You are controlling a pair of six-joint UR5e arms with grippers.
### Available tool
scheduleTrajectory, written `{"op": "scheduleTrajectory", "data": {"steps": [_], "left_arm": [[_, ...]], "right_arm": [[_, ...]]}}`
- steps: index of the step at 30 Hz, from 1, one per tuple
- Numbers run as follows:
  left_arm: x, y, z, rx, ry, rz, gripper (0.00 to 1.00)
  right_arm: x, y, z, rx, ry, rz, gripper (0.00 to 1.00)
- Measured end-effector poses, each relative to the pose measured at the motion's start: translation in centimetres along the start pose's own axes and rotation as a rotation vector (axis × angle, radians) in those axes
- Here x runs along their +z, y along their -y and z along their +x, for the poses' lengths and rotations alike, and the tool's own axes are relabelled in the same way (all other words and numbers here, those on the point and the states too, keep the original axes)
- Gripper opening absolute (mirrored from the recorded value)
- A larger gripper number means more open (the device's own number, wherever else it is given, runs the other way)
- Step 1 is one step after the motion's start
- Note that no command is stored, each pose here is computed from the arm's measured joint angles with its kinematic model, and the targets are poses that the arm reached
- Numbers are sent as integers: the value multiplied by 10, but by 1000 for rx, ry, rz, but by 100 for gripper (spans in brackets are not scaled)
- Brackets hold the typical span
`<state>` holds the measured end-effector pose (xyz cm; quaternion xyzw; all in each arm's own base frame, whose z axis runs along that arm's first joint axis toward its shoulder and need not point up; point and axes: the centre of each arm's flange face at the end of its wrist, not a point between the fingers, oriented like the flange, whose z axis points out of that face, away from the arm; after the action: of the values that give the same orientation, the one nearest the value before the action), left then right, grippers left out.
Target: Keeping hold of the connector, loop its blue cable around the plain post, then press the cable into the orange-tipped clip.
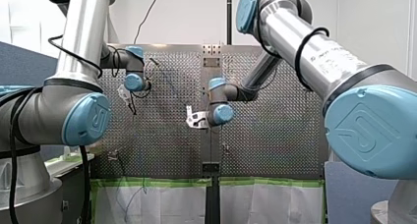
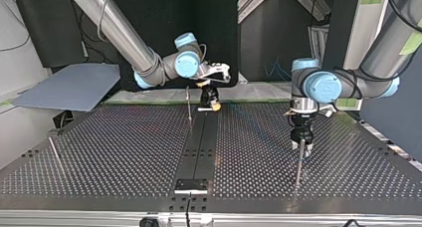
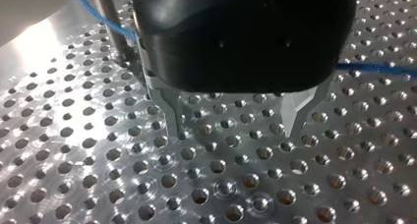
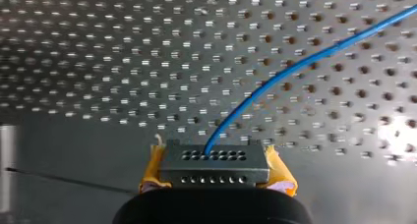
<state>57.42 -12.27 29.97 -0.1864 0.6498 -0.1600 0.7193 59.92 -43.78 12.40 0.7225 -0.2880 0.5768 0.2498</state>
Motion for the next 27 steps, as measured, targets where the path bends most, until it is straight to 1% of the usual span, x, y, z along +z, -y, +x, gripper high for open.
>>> {"op": "scheduleTrajectory", "data": {"steps": [7,10,15,19,27], "left_arm": [[-1,1,1,1,-4,-8,100],[-2,1,2,1,-4,-9,100],[-2,2,2,1,-5,-9,100],[-2,2,2,1,-5,-8,100],[-2,2,2,1,-4,-11,100]], "right_arm": [[4,-2,-54,-5,64,-42,0],[6,-3,-75,-6,85,-60,0],[10,-6,-103,-4,101,-83,0],[13,-11,-130,-2,120,-106,0],[14,-16,-182,3,163,-142,0]]}}
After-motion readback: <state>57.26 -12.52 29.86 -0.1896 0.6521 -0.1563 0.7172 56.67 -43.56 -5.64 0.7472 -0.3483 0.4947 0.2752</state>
